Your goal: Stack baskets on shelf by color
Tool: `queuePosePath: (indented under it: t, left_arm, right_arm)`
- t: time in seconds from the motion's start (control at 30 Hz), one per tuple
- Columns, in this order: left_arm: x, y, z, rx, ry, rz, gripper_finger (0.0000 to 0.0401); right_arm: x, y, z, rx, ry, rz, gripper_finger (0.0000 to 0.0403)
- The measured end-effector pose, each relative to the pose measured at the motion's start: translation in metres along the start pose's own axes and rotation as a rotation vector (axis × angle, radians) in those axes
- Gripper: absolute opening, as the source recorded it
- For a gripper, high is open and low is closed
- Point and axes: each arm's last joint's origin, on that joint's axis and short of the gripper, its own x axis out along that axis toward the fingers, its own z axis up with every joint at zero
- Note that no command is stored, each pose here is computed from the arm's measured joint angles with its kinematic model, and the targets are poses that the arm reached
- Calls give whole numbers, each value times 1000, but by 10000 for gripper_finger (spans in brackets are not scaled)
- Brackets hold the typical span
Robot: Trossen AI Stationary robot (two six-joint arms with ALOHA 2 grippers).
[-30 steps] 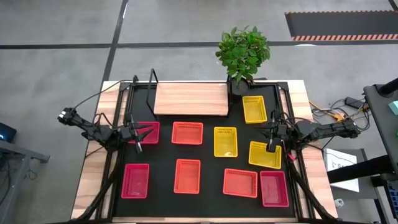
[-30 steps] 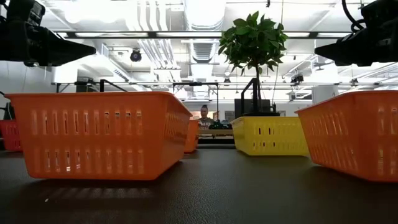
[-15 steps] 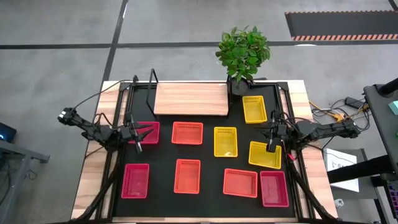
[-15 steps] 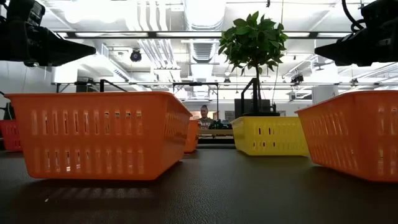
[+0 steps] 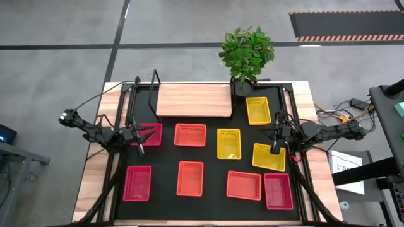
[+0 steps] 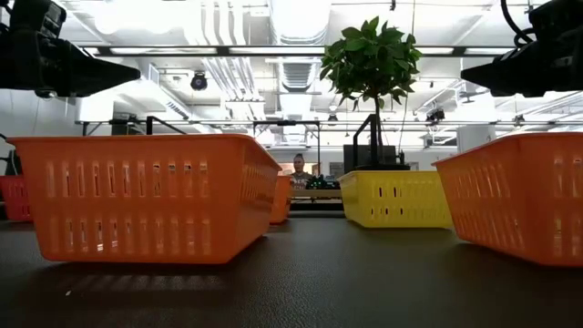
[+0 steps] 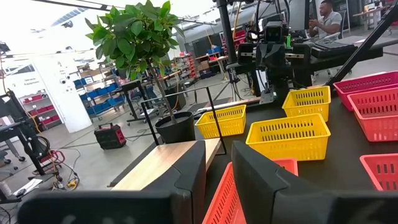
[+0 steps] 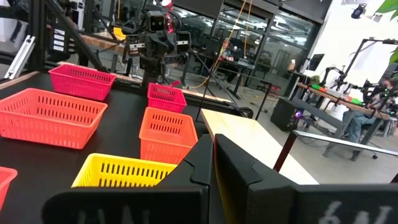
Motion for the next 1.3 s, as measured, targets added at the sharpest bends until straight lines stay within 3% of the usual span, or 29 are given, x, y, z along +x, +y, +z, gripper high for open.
queuePosePath:
  t: [1.17,1.23,1.3]
  left_arm:
    - [0,0,0,22,-1,0,63]
    - [0,0,0,32,-1,0,63]
    - [0,0,0,26,-1,0,63]
  right_arm:
    - [0,0,0,0,-4,-1,9]
    - [0,0,2,38,-15,-2,9]
    - [0,0,2,210,-19,18,9]
